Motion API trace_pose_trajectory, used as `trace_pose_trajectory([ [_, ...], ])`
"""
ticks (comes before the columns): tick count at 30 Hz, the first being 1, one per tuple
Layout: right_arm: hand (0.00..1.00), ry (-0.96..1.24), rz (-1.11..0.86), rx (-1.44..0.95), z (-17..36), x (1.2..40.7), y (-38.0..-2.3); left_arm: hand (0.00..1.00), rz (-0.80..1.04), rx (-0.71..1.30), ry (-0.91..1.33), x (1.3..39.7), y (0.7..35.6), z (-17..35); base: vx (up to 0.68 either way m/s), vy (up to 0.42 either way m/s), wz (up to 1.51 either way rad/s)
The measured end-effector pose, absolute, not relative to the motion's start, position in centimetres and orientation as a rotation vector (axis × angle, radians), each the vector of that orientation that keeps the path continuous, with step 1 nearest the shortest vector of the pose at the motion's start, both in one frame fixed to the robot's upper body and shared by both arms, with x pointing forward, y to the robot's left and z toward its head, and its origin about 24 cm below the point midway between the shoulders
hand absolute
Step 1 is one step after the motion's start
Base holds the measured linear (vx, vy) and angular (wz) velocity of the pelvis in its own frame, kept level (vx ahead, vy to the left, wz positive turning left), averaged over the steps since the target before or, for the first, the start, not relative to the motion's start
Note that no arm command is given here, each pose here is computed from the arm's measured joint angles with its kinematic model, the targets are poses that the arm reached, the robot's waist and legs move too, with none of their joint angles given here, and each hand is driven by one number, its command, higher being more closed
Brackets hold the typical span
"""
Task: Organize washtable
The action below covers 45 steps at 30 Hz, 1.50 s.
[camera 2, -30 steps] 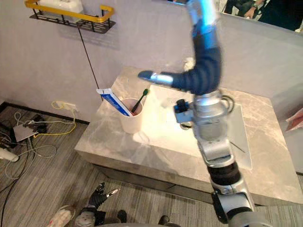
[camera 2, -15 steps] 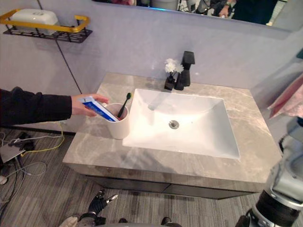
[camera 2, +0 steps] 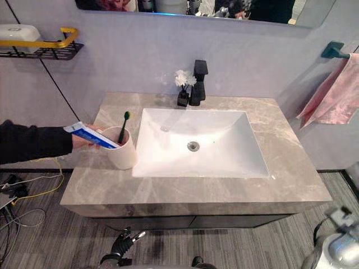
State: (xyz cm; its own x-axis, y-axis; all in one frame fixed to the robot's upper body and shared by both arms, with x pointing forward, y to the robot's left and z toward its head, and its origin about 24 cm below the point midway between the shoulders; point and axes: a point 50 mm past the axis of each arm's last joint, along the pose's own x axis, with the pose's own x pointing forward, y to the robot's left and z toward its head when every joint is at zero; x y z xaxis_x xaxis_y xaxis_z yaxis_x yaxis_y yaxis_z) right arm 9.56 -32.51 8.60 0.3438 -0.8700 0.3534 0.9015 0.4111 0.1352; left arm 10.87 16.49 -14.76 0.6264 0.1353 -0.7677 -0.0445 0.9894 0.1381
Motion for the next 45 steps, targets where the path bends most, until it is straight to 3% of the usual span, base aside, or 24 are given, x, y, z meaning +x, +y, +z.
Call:
trace_pose_trajectory([
  [7, 0.0, -0.053, -1.062, 0.068, 1.8, 9.5, -30.0, 0.0, 0.169, 0.023, 0.908, 10.3, 15.9, -14.9, 0.01, -0.003, -0.27],
  [16, 0.0, 0.598, -0.828, 0.263, -9.9, 5.7, -23.4, 0.0, 0.173, 0.035, 0.926, 10.2, 16.0, -15.0, 0.02, -0.02, -0.03],
  [29, 0.0, 0.891, -0.702, 0.374, -14.3, 1.9, -20.6, 0.0, 0.118, 0.094, 0.932, 9.7, 17.1, -15.2, -0.01, -0.016, 0.08],
  [45, 0.0, 0.959, -0.57, 0.302, -15.5, 5.1, -20.2, 0.0, 0.111, 0.145, 0.932, 10.5, 18.1, -15.2, 0.01, 0.001, 0.09],
])
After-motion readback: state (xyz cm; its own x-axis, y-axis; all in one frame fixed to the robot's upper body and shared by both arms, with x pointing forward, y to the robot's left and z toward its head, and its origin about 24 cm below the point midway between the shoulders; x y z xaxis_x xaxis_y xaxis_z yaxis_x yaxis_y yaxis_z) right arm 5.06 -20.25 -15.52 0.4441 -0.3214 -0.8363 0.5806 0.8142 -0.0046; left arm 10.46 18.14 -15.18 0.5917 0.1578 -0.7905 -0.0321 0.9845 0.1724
